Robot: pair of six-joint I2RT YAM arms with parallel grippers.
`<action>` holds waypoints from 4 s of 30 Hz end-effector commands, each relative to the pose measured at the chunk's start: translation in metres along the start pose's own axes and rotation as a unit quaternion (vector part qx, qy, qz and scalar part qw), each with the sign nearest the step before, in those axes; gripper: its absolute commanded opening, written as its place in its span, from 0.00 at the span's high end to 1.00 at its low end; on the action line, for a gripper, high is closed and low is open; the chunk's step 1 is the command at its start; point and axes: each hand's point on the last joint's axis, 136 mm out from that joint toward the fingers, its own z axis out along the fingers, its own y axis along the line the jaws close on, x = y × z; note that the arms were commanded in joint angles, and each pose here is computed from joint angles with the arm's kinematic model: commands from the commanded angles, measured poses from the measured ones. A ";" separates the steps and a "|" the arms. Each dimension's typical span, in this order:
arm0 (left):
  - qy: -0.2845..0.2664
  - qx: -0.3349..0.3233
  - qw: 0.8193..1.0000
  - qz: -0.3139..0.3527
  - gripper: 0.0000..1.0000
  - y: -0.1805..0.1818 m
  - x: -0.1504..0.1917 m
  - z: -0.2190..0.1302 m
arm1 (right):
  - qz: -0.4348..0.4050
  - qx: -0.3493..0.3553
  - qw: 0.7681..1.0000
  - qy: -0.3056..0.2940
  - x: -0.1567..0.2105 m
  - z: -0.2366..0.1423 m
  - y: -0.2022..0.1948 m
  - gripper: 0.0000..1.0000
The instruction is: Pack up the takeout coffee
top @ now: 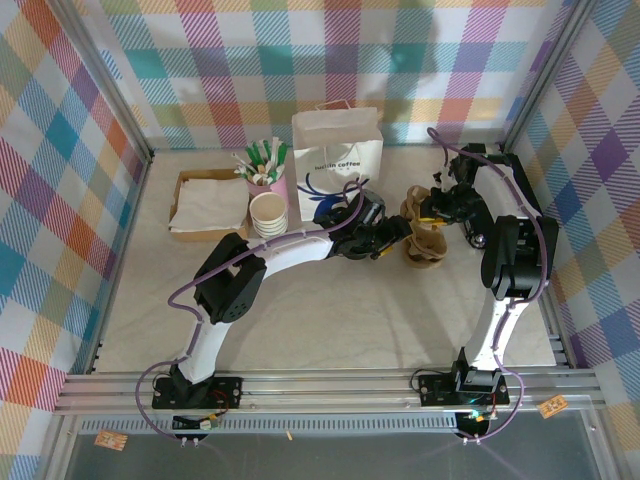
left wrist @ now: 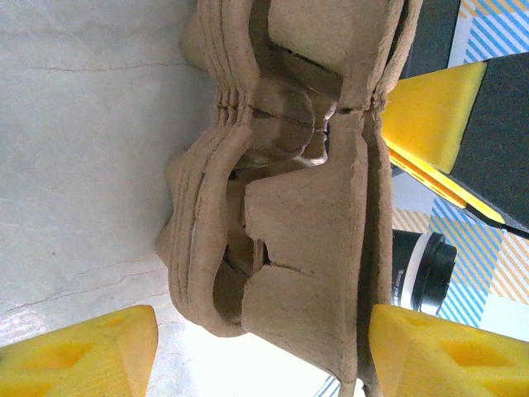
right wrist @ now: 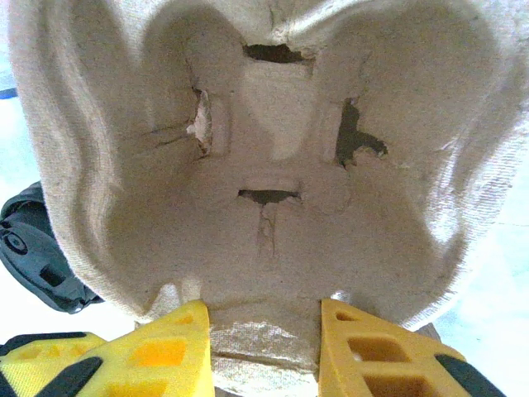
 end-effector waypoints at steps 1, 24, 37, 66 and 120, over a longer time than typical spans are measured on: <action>0.011 0.002 1.000 -0.008 0.32 0.005 0.008 0.007 | 0.016 -0.036 0.999 0.009 0.006 0.000 0.007 0.71; 0.014 -0.019 1.000 -0.005 0.32 0.016 0.004 0.023 | 0.024 -0.042 0.999 0.013 0.013 -0.015 0.001 0.71; 0.014 -0.026 1.000 -0.008 0.32 0.019 0.002 0.030 | 0.033 -0.030 0.998 0.034 0.025 -0.027 0.004 0.70; -0.002 -0.037 0.999 -0.018 0.34 0.019 -0.001 0.027 | 0.086 0.004 0.993 0.075 0.024 -0.020 -0.010 0.68; -0.018 -0.012 1.000 0.000 0.31 -0.009 -0.034 0.001 | 0.021 -0.045 0.996 0.076 0.031 -0.016 0.013 0.70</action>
